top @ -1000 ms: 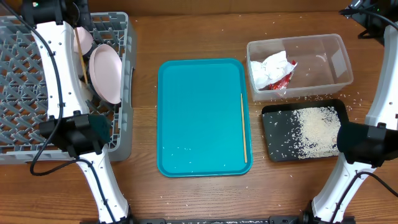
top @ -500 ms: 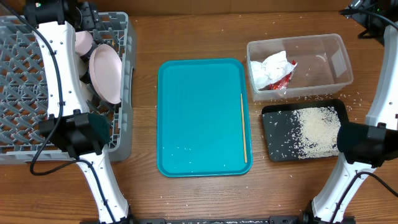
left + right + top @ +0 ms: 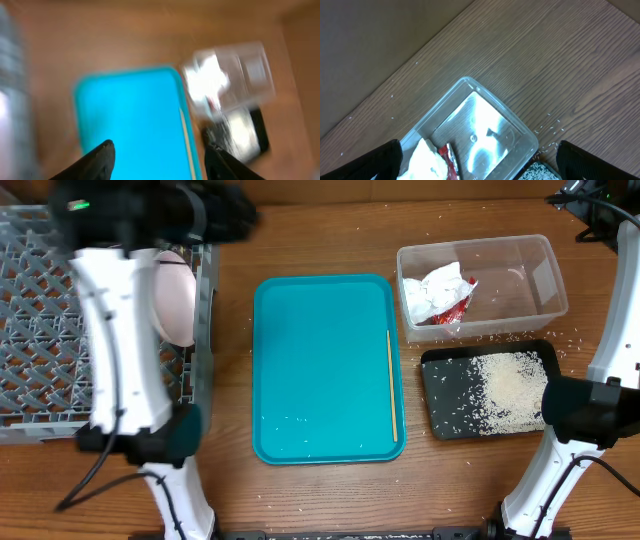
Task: Sort waste into correct bins and load items into the dishwasher
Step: 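Reach the left gripper back and grasp the second chopstick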
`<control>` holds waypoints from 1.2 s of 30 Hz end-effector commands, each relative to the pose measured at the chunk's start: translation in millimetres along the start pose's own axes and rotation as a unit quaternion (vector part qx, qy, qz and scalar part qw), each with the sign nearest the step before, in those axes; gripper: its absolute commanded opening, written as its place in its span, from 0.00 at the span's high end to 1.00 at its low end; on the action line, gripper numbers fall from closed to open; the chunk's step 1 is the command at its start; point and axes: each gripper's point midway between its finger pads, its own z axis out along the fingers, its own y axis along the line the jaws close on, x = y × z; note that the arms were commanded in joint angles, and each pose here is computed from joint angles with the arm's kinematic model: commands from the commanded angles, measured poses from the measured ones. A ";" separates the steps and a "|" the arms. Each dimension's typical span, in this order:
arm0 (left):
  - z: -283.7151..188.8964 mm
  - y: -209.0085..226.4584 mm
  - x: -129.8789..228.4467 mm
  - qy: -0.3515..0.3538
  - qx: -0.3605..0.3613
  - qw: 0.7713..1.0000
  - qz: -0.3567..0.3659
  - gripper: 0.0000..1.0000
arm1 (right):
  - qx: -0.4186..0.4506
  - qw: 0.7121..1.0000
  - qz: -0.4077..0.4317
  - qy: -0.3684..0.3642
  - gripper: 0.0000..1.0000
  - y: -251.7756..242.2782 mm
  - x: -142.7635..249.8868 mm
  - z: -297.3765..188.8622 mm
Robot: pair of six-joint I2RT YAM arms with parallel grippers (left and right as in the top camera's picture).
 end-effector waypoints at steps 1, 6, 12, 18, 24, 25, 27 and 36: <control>84.2 -14.0 42.7 0.123 -0.013 0.991 -0.051 0.41 | -0.009 1.000 0.006 -0.023 0.00 0.4 -10.2 -14.5; 168.6 -32.1 98.4 0.211 -0.092 0.972 -0.052 0.42 | -0.009 1.000 0.006 -0.023 0.00 0.4 -10.2 -14.5; 248.7 -52.0 159.4 0.273 -0.132 0.952 -0.044 0.52 | -0.009 1.000 0.006 -0.023 0.00 0.4 -10.2 -14.5; 304.4 -62.0 202.2 0.287 -0.163 0.944 -0.017 0.52 | -0.009 1.000 0.006 -0.023 0.00 0.4 -10.2 -14.5; 316.9 -43.4 218.8 0.270 -0.246 0.930 -0.024 0.54 | -0.009 1.000 0.006 -0.023 0.00 0.4 -10.2 -14.5; 318.9 -42.7 220.7 0.272 -0.247 0.930 -0.024 0.55 | -0.009 1.000 0.006 -0.023 0.00 0.5 -10.3 -14.5; 321.0 -41.0 222.7 0.273 -0.250 0.928 -0.026 0.58 | -0.009 1.000 0.006 -0.023 0.00 0.5 -10.3 -14.5; 338.5 -40.9 237.7 0.289 -0.240 0.926 -0.030 0.61 | -0.009 1.000 0.006 -0.023 0.00 0.4 -10.2 -14.5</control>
